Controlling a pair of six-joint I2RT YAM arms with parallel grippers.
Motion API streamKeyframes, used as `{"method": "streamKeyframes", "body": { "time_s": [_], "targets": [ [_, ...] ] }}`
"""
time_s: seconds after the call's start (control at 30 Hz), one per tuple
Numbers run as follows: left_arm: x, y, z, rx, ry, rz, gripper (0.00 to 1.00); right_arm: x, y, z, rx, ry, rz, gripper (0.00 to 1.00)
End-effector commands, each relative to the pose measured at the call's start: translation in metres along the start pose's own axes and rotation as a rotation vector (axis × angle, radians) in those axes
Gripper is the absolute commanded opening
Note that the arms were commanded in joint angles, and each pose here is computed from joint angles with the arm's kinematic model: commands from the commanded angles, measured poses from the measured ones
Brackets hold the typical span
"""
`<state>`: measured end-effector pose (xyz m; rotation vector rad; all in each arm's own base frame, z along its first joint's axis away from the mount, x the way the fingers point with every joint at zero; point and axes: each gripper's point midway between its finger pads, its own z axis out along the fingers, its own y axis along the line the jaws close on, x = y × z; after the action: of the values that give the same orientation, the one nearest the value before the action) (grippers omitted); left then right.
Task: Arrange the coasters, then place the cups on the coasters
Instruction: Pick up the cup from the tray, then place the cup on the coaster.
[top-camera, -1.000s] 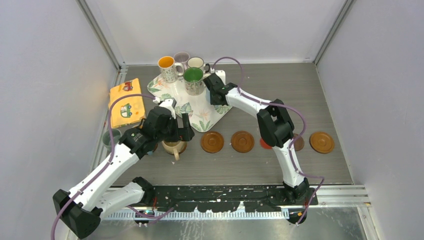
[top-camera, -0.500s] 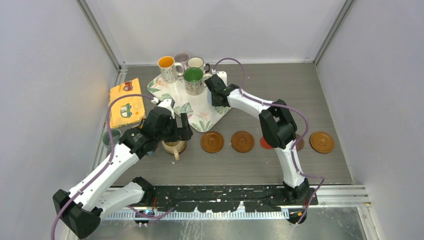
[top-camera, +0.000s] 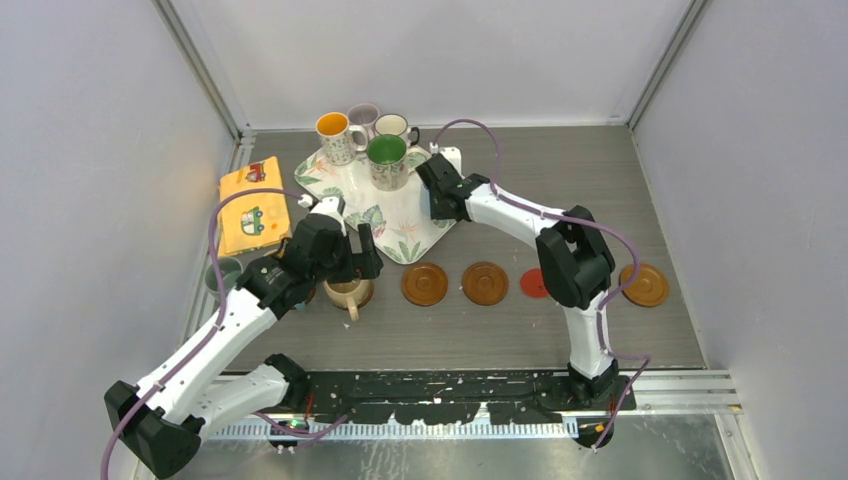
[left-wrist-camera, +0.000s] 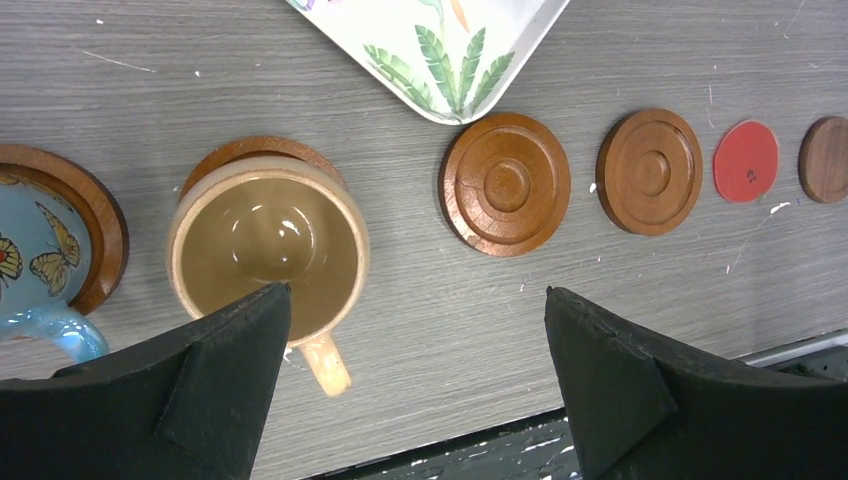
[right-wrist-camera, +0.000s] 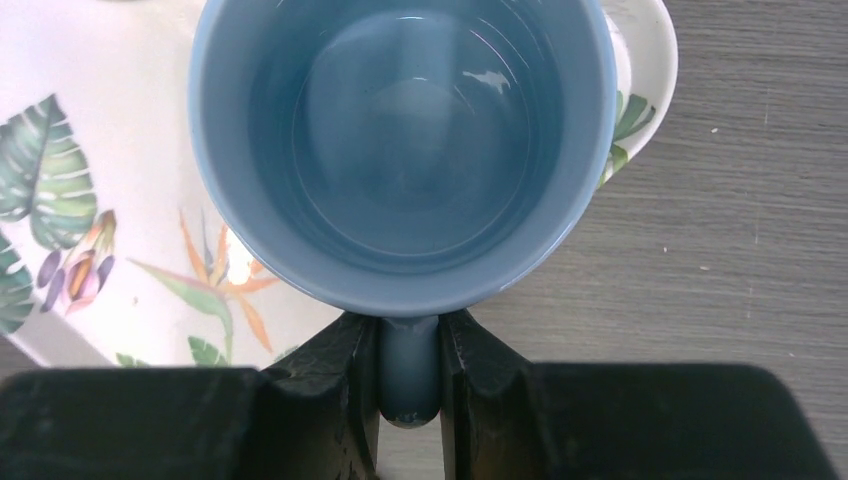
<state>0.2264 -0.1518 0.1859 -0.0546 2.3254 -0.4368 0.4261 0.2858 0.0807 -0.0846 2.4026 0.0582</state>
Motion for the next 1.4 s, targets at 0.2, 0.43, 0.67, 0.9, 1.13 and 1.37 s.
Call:
{"method": "streamKeyframes", "body": {
  "time_s": [0.2,0.43,0.67,0.9,1.13,1.37],
  "targets": [
    [-0.012,0.003,0.002,-0.024,-0.052,-0.027,1.0,-0.054,0.015,-0.091,-0.139,-0.224,0.104,0.01],
    [-0.011,0.004,0.008,-0.027,-0.052,-0.033,1.0,-0.017,0.025,-0.129,-0.192,-0.203,0.065,0.01],
    [-0.012,0.007,0.011,-0.04,-0.049,-0.037,1.0,0.031,0.034,-0.156,-0.235,-0.166,0.019,0.01],
    [-0.015,0.01,0.014,-0.055,-0.049,-0.043,1.0,0.076,0.036,-0.167,-0.255,-0.155,-0.025,0.01],
    [-0.016,0.01,0.018,-0.063,-0.044,-0.043,1.0,0.095,0.04,-0.169,-0.276,-0.177,-0.051,0.01],
    [-0.015,0.012,0.019,-0.067,-0.043,-0.043,1.0,0.107,0.049,-0.16,-0.276,-0.168,-0.094,0.01]
  ]
}}
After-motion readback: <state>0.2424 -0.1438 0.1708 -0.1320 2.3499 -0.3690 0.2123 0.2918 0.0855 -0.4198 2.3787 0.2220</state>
